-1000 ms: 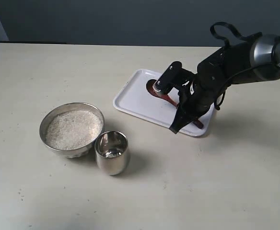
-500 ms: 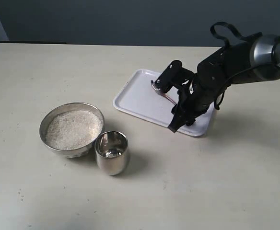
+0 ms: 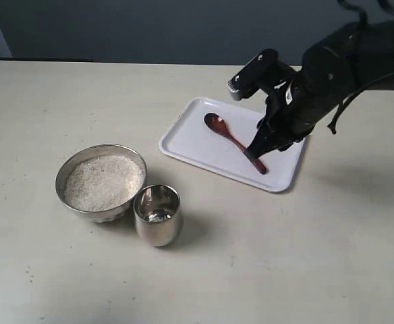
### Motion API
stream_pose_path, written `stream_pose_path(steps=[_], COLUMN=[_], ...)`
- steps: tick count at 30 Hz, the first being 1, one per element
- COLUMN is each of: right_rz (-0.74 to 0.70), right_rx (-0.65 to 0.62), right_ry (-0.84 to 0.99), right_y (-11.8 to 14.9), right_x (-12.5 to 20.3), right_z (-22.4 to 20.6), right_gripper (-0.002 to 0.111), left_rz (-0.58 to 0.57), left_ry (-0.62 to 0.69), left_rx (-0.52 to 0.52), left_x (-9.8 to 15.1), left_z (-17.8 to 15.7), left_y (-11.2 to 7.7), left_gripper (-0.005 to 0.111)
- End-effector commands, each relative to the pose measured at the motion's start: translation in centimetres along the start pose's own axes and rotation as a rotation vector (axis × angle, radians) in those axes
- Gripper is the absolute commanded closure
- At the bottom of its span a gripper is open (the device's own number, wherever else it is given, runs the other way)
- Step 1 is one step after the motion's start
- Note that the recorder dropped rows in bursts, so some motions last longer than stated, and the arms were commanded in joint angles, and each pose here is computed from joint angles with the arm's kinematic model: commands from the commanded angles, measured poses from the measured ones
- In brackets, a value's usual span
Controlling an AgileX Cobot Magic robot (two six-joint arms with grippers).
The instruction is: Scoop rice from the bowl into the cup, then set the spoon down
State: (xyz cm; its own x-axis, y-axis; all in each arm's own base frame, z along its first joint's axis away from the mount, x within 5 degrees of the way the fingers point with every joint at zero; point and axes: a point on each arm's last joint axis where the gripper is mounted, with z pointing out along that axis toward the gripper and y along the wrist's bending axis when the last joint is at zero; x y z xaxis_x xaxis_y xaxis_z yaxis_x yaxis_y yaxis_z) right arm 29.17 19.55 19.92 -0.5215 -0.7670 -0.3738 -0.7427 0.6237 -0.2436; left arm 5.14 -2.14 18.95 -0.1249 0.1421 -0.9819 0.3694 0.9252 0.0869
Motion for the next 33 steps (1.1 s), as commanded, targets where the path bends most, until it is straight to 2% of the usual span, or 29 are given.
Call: stream_pose_path(steps=[1, 2, 3, 7, 13, 21, 23, 30, 33], right_rz=[0.135, 0.157, 0.189, 0.320, 0.440, 0.427, 0.401, 0.320, 0.369], right_rx=[-0.009, -0.025, -0.047, -0.163, -0.296, -0.237, -0.189, -0.003, 0.069], right_ry=[-0.005, -0.004, -0.010, -0.070, -0.177, -0.300, -0.347, -0.664, -0.756], right_y=[-0.4, -0.4, -0.2, 0.6, 1.5, 0.8, 0.3, -1.2, -2.7], right_x=[0.5, 0.7, 0.8, 1.2, 1.1, 0.5, 0.7, 1.7, 2.9], right_z=[-4.5, -5.3, -6.3, -10.2, -13.5, -14.4, -15.2, -21.5, -23.8], right_gripper=[0.102, 0.108, 0.109, 0.109, 0.109, 0.109, 0.109, 0.109, 0.109], left_rz=[-0.001, -0.001, -0.001, -0.001, -0.001, -0.001, -0.001, -0.001, -0.001], left_ry=[-0.021, -0.021, -0.021, -0.021, -0.021, -0.021, -0.021, -0.021, -0.021], left_rx=[-0.001, -0.001, -0.001, -0.001, -0.001, -0.001, -0.001, -0.003, -0.003], left_x=[-0.2, -0.2, -0.2, -0.2, -0.2, -0.2, -0.2, -0.2, -0.2], left_z=[-0.1, -0.1, -0.1, -0.1, -0.1, -0.1, -0.1, -0.1, -0.1], left_y=[0.0, 0.0, 0.0, 0.0, 0.0, 0.0, 0.0, 0.0, 0.0], left_gripper=[0.106, 0.106, 0.106, 0.106, 0.106, 0.106, 0.106, 0.106, 0.106])
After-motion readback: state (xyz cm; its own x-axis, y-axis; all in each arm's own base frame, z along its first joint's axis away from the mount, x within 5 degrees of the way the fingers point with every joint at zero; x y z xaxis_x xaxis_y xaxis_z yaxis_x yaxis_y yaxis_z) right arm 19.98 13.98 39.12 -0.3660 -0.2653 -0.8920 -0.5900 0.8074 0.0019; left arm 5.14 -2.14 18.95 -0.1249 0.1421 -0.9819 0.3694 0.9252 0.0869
